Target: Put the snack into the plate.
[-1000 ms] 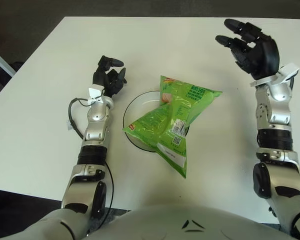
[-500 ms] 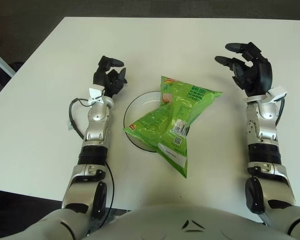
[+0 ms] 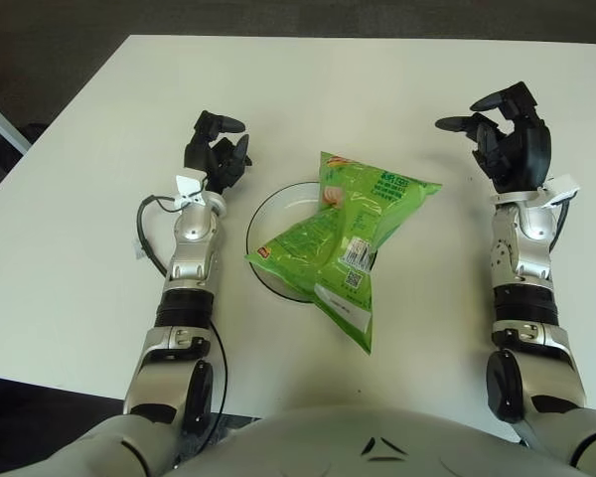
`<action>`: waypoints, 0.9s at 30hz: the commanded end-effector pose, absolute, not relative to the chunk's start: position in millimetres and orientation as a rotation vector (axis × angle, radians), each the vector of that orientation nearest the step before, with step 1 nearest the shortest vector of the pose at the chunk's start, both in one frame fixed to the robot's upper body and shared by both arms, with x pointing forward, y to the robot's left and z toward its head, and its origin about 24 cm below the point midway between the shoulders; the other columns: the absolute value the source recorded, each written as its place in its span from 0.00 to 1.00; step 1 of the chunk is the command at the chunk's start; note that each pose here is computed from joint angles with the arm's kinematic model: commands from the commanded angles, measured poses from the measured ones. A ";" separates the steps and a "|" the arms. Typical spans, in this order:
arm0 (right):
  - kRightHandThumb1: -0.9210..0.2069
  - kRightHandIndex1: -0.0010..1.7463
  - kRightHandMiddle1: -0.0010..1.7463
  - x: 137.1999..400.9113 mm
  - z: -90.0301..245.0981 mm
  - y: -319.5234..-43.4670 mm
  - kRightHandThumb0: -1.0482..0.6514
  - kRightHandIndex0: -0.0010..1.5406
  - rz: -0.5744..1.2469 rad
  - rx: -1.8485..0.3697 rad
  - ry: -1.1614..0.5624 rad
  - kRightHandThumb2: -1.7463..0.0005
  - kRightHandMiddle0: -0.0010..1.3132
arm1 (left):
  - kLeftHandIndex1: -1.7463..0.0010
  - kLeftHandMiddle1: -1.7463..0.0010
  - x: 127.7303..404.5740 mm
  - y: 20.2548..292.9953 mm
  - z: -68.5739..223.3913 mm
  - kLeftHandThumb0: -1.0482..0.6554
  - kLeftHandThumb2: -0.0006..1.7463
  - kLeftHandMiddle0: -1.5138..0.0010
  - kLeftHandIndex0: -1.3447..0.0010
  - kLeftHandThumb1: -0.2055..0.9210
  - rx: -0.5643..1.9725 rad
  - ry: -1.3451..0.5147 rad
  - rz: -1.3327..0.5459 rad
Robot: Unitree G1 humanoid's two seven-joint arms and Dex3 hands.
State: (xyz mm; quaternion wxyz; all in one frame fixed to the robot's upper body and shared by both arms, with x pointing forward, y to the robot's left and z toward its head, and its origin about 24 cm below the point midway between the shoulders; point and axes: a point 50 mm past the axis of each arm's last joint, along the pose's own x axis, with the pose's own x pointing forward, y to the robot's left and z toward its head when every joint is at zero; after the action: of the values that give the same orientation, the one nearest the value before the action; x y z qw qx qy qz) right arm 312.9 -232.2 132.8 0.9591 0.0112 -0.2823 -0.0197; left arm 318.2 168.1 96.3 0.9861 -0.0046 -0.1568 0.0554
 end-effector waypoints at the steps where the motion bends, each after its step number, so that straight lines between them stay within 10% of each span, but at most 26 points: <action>1: 0.00 0.48 0.93 299.3 71.7 -236.2 0.41 0.52 -0.079 0.085 -0.361 0.76 0.23 | 0.12 0.00 301.0 170.0 52.9 0.41 0.19 0.48 0.70 1.00 -0.031 -0.162 0.132; 12: 0.00 0.92 0.98 305.6 50.4 -220.0 0.41 0.39 -0.007 0.227 -0.281 0.73 0.19 | 0.11 0.00 302.3 171.2 52.6 0.41 0.19 0.48 0.70 1.00 -0.019 -0.156 0.135; 27: 0.08 0.96 0.94 308.0 44.0 -213.0 0.41 0.43 0.020 -0.139 -0.024 0.69 0.27 | 0.11 0.00 302.2 170.7 53.7 0.41 0.19 0.47 0.71 1.00 -0.007 -0.154 0.136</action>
State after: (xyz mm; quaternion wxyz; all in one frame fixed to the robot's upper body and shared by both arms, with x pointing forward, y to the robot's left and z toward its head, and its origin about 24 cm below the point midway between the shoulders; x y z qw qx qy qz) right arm 331.2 -212.7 100.1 0.9900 -0.0341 -0.1340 0.0261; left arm 318.3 170.4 95.9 0.9864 0.0039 -0.1544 0.0561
